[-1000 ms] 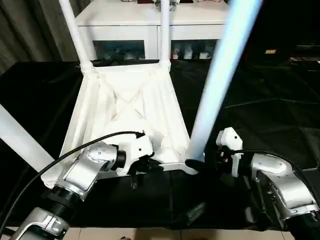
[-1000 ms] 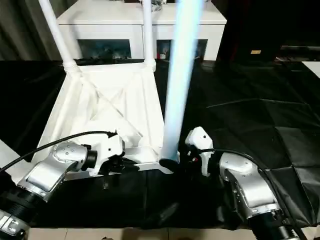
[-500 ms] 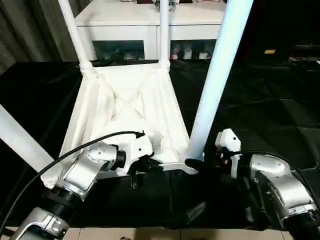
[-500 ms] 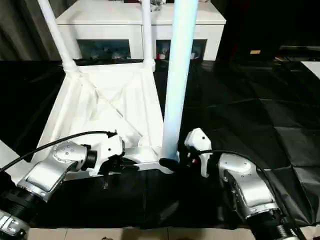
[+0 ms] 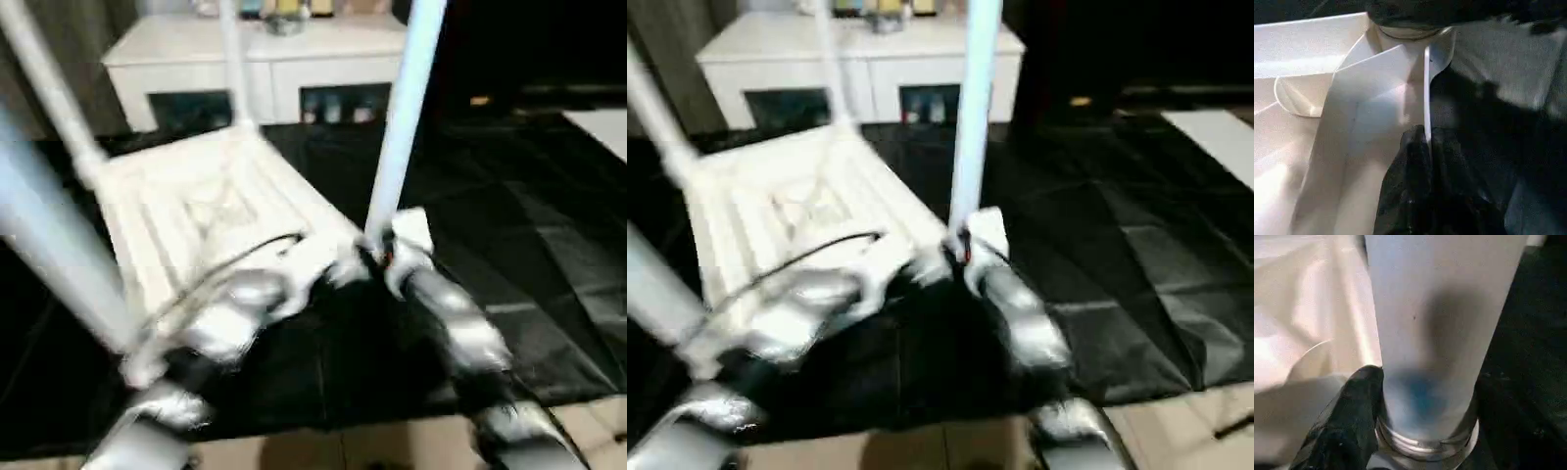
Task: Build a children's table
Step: Rotate leg to tighten
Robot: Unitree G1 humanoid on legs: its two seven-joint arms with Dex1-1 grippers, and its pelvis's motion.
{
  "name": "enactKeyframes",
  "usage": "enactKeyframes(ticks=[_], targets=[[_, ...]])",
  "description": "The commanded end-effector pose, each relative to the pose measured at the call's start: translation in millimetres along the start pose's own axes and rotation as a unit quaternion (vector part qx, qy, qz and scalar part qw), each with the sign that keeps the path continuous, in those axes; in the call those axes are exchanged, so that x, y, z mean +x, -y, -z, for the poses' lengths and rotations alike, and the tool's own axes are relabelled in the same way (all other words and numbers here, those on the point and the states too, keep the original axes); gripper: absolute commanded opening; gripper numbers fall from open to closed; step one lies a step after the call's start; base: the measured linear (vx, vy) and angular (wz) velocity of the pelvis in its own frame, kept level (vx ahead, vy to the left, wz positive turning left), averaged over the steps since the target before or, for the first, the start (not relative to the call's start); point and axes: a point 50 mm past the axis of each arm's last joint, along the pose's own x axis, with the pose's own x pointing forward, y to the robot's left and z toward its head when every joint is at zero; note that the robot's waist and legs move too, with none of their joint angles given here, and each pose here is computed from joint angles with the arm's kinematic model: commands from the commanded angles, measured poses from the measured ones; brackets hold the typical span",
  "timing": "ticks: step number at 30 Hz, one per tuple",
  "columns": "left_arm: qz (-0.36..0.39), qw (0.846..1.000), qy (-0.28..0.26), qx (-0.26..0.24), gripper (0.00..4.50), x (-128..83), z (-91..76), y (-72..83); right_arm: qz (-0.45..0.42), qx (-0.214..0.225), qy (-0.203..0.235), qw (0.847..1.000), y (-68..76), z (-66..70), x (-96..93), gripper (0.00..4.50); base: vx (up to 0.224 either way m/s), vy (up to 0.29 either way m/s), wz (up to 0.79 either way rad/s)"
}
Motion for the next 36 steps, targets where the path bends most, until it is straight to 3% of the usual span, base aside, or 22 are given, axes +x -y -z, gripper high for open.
enactKeyframes(ticks=[1, 4, 5, 7, 9, 12, 14, 17, 21, 25, 29, 36], targets=[[-0.002, 0.997, 0.063, 0.033, 0.0, 3, -29.1, 3.4, 0.0, 0.019, -0.061, 0.998, -2.7, 27.7, -0.2, 2.59, -0.019, -0.091, 0.19], [0.0, 0.997, 0.059, 0.042, 0.0, 1, -27.6, 1.0, -0.029, 0.022, -0.03, 0.999, -9.3, 18.3, 1.4, 2.59, 0.031, -0.051, -0.05], [-0.001, 0.997, 0.055, 0.045, 0.0, -1, -25.1, -1.6, -0.044, 0.027, -0.007, 0.999, -10.4, 12.8, 0.5, 3.15, 0.1, 0.021, -0.35], [-0.002, 0.997, 0.052, 0.049, 0.0, -3, -22.9, -3.5, -0.047, 0.031, 0.009, 0.998, -8.7, 8.9, -0.4, 3.15, 0.056, 0.011, -0.12], [0.0, 0.997, 0.047, 0.057, 0.0, -8, -16.7, -8.3, -0.037, 0.027, 0.047, 0.998, 1.7, -1.8, -4.8, 3.45, 0.0, 0.0, 0.0], [0.001, 0.997, 0.04, 0.06, 0.0, -12, -12.4, -10.9, -0.058, 0.017, 0.061, 0.996, 5.7, -7.2, -8.9, 3.64, 0.0, 0.0, 0.0], [0.013, 0.997, 0.036, 0.068, 0.0, -20, -6.6, -14.9, -0.1, -0.013, 0.075, 0.992, 19.1, -15.2, -21.4, 3.87, 0.0, 0.0, 0.0], [0.032, 0.996, 0.03, 0.08, 0.0, -28, -0.9, -17.5, -0.146, -0.052, 0.066, 0.986, 31.2, -15.8, -35.1, 4.03, 0.0, 0.0, 0.0], [0.107, 0.988, 0.039, 0.108, 0.0, -42, 6.7, -15.3, -0.253, -0.148, 0.025, 0.956, 46.2, -6.5, -66.1, 4.15, 0.044, -0.015, 0.05], [0.205, 0.972, 0.044, 0.11, 0.0, -60, 11.4, -7.0, -0.345, -0.155, -0.002, 0.926, 50.9, -2.6, -89.3, 4.15, 0.066, -0.01, 0.02], [0.243, 0.963, 0.06, 0.102, 0.0, -65, 6.4, -2.0, -0.364, -0.164, -0.005, 0.917, 47.6, -3.1, -87.9, 4.15, 0.014, 0.001, -0.01], [0.252, 0.96, 0.058, 0.106, 0.0, -66, 5.7, -2.6, -0.384, -0.171, -0.013, 0.907, 42.7, -2.5, -82.8, 4.15, 0.0, 0.0, 0.0]])
